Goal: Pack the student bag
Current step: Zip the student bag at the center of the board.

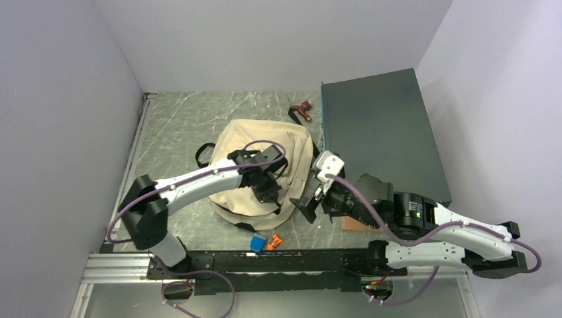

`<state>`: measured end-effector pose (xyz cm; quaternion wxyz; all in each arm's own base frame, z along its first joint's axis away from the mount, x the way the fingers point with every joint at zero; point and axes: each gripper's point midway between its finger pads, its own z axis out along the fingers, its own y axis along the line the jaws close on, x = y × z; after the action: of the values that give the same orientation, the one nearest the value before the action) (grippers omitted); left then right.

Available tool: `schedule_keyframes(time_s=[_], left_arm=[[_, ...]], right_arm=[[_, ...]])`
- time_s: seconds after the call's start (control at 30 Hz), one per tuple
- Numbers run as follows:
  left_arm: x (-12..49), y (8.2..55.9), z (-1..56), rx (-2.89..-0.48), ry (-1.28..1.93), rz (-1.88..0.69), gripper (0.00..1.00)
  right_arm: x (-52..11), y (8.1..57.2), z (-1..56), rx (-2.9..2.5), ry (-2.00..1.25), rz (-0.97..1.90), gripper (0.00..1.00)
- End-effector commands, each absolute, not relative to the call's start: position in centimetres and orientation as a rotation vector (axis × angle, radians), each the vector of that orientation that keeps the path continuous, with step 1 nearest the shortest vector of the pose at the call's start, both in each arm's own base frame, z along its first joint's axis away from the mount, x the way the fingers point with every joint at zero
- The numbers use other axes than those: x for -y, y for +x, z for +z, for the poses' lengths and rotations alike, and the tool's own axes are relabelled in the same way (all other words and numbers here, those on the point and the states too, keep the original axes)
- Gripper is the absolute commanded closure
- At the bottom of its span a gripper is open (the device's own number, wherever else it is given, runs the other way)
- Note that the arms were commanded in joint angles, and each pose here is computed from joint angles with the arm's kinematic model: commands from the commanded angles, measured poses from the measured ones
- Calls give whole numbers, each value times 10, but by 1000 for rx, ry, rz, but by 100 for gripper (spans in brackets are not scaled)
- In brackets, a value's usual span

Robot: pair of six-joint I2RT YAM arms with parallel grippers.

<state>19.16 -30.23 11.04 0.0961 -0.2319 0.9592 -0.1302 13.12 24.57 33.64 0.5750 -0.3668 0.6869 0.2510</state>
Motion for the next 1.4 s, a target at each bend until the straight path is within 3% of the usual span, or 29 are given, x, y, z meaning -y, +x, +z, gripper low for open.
schedule_keyframes(time_s=[0.0,0.13,0.4,0.57,0.97,1.37], left_arm=[[315,208,156,-2611,-475,-746,100],[319,208,197,-2394,-216,-985,100],[285,188,220,-2361,-98,-933,100],[247,174,241,-2290,-61,-888,100],[217,140,259,-2143,3,-1052,100],[207,131,247,-2138,56,-1042,100]], right_arm=[[-261,119,319,-1488,-1109,562,0],[-268,124,304,-1430,-1241,455,0],[-284,110,287,-1240,-1503,401,1],[-298,97,271,-1147,-1630,396,8],[-345,97,260,-1092,-1664,291,11],[-380,118,228,-1220,-1492,22,13]])
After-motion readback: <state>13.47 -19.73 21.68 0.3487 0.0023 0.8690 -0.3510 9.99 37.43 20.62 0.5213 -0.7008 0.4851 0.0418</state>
